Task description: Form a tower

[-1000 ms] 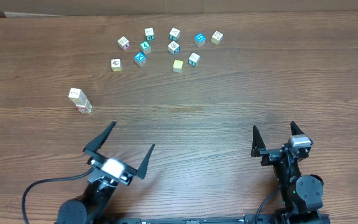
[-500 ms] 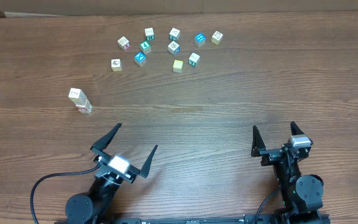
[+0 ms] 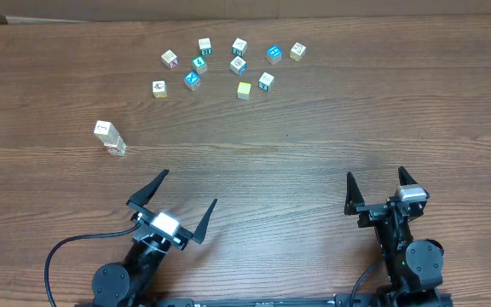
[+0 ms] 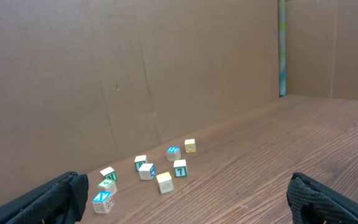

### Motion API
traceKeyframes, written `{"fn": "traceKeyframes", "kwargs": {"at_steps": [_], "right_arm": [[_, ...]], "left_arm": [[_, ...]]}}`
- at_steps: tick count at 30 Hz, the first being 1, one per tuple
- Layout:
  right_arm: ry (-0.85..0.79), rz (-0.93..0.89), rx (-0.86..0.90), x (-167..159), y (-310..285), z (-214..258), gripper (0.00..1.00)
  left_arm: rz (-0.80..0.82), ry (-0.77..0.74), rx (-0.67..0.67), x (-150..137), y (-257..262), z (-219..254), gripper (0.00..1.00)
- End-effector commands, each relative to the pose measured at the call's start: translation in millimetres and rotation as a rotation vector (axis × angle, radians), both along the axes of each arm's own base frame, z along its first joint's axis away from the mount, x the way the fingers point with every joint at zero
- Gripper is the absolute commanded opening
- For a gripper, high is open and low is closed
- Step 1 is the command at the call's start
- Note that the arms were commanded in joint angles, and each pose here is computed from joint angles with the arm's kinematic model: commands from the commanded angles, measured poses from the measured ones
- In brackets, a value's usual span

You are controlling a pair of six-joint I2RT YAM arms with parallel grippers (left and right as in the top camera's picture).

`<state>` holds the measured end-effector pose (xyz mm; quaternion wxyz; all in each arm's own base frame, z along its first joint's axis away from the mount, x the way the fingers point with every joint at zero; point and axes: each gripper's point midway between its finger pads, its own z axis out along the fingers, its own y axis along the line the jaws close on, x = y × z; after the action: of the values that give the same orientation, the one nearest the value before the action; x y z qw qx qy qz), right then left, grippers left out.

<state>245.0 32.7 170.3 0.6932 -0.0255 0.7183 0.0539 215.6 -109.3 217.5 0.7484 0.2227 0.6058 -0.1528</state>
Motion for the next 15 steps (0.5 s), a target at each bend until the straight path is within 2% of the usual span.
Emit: {"fn": "traceKeyframes", "kwargs": {"at_steps": [1,9,15], "right_arm": [[0.004,-0.003,-0.003,0.5,-0.6,-3.5,1.00],[0.004,-0.003,-0.003,0.5,-0.6,-3.5,1.00],[0.004,-0.003,-0.003,0.5,-0.6,-3.5,1.00]], "left_arm": [[-0.022,-0.004,-0.006,-2.9,-3.7,0.2,0.99],[-0.021,0.101,0.024,0.3,-4.6,-25.5,1.00],[-0.005,0.097,0.022,2.1,-0.9,-24.5,1.00]]}}
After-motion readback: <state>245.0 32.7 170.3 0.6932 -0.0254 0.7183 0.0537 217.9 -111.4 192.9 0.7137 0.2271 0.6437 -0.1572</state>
